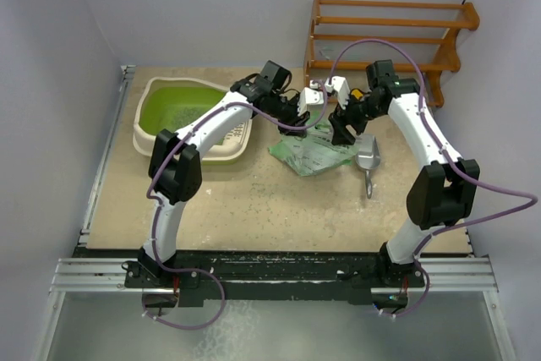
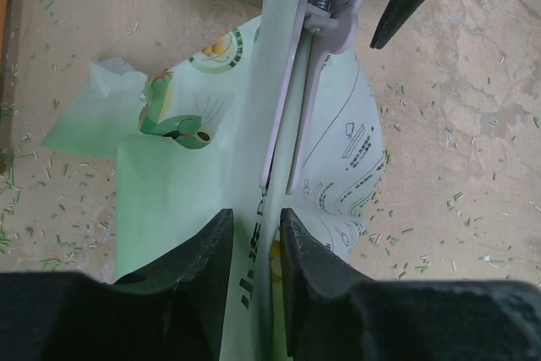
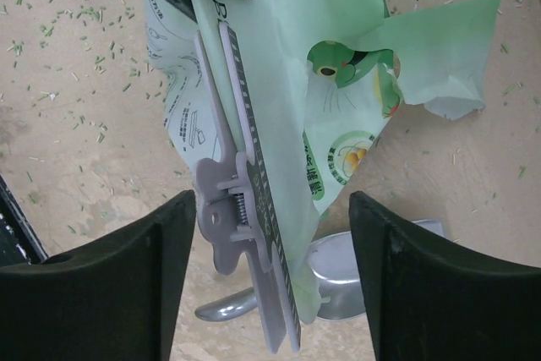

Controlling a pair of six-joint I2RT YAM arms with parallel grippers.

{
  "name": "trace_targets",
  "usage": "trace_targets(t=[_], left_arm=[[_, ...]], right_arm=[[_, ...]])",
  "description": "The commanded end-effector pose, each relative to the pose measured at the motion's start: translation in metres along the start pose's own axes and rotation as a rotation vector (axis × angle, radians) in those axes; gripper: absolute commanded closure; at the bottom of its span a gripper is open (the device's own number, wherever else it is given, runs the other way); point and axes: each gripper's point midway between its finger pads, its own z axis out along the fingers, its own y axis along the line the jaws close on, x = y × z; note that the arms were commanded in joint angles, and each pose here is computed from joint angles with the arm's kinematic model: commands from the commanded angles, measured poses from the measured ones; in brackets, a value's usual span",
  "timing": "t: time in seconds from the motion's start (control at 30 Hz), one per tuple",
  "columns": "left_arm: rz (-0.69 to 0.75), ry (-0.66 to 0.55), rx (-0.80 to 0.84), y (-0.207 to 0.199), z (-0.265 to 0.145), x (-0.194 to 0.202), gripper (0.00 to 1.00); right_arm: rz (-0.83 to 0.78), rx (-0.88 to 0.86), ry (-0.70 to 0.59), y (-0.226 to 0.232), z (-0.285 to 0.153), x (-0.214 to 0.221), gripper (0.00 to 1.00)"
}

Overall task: Fill the litter box with clean litter
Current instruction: Clamp the cat litter bag at the center of the board, then reset both arms

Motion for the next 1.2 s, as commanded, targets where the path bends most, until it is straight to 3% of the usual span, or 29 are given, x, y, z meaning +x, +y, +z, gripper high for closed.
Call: trace_targets(t=[0.0,0.07,0.1,0.13,0.2,0.63,0.83,0.93,1.07,1.17], left_arm=[[0.051,-0.060,-0.068,0.003,-0.015,-0.032,0.69],[0.042,-0.059,-0.098,0.007,-0.019,-0.035,0.61],[0.038,-0.062,-0.108,0.008,-0.020,-0.036,0.47],[0.037,-0.066,-0.117,0.009,-0.023,-0.039,0.42],[0.036,-0.078,-0.140,0.011,-0.028,-0.045,0.37],[0.035,-0.128,-0.245,0.015,-0.081,-0.076,0.27],[-0.063,-0.288,-0.478,0.041,-0.163,-0.094,0.25],[-0.135,-0.432,-0.657,0.054,-0.228,-0.096,0.24],[-0.303,-0.543,-0.890,0.061,-0.300,-0.060,0.23],[-0.387,-0.517,-1.020,0.054,-0.325,-0.034,0.23]], right_arm=[[-0.024,0.024,-0.078,0.009,-0.012,-0.025,0.24],[-0.021,0.043,-0.093,0.008,-0.016,-0.030,0.21],[-0.021,0.053,-0.098,0.007,-0.019,-0.031,0.20],[-0.019,0.063,-0.105,0.005,-0.021,-0.033,0.20],[-0.008,0.087,-0.125,0.002,-0.027,-0.038,0.19],[0.190,0.227,-0.262,-0.032,-0.087,-0.043,0.16],[0.383,0.390,-0.286,-0.062,-0.129,-0.024,0.16],[0.457,0.464,-0.306,-0.069,-0.147,-0.017,0.16],[0.578,0.605,-0.303,-0.082,-0.162,0.001,0.16],[0.674,0.687,-0.309,-0.090,-0.167,0.013,0.15]])
